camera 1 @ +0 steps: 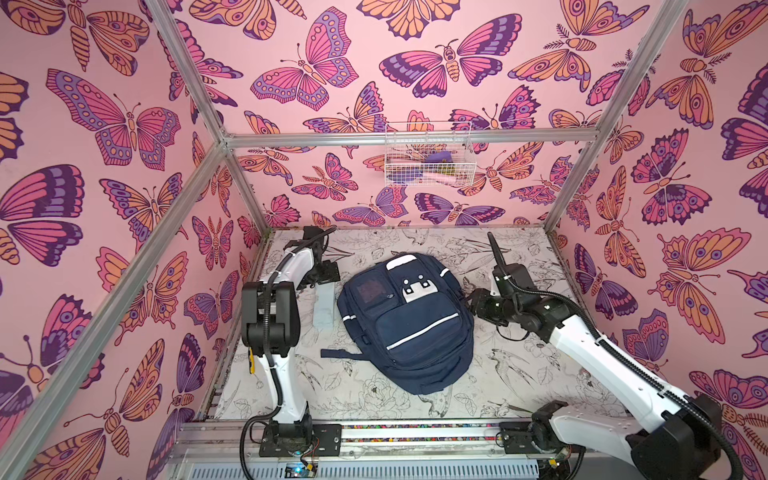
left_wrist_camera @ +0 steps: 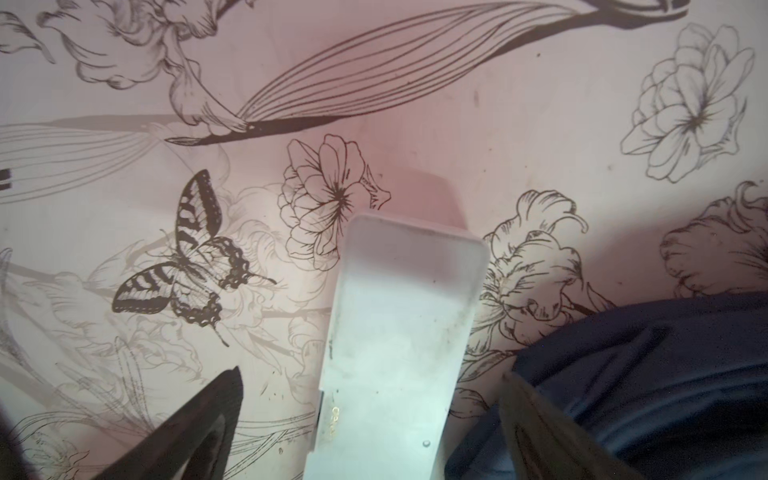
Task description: Pack the student bag
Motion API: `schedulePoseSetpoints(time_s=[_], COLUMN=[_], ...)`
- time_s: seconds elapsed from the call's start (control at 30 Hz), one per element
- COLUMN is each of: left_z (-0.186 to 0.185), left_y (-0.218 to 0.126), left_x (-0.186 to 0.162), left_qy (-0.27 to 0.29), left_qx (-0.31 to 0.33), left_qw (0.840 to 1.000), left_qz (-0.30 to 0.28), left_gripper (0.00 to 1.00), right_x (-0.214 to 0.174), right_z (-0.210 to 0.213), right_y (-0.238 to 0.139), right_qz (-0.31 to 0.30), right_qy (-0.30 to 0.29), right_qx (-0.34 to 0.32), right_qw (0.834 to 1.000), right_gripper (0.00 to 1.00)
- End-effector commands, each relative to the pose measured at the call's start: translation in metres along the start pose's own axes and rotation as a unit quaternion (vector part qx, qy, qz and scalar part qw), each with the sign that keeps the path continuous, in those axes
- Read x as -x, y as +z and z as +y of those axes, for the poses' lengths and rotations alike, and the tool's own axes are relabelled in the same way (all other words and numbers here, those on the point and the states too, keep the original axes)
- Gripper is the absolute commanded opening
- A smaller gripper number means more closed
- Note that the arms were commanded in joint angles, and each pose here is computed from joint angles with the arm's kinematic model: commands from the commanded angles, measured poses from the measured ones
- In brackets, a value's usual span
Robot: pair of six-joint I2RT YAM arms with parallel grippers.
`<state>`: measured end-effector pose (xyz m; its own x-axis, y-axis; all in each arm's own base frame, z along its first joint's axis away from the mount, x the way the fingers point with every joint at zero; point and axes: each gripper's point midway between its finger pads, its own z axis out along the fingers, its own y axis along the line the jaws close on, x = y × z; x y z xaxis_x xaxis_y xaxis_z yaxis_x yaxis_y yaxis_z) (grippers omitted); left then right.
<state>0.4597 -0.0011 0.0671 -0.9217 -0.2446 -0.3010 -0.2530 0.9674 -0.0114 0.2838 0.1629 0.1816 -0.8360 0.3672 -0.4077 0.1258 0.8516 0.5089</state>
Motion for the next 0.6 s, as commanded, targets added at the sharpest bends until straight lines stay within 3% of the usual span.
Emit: schedulePoseSetpoints(time_s=[0.0, 0.23, 0.57], left_z=[-0.006, -0.004, 0.000], left_y=[0.007, 0.032, 0.052], left_x=[-0.002, 0.001, 0.002], left_qy=[0.007, 0.009, 0.015], left_qx=[-0.010, 0.010, 0.032], left_qw=[1.000, 0.999, 0.997], left_qz=[0.024, 0.045, 0.065], left_gripper=[0.98, 0.95, 0.82], right_x=[-0.002, 0.002, 0.007], right_z=[0.005, 0.015, 0.021], right_y=[0.004, 0.012, 0.014], right_qz=[0.003, 0.011, 0.011], right_qy=[0.003, -0.003, -0.011], right_qx=[0.007, 0.014, 0.016], right_qw=[1.000, 1.000, 1.000], right_gripper=[0.53, 0.52, 0.50])
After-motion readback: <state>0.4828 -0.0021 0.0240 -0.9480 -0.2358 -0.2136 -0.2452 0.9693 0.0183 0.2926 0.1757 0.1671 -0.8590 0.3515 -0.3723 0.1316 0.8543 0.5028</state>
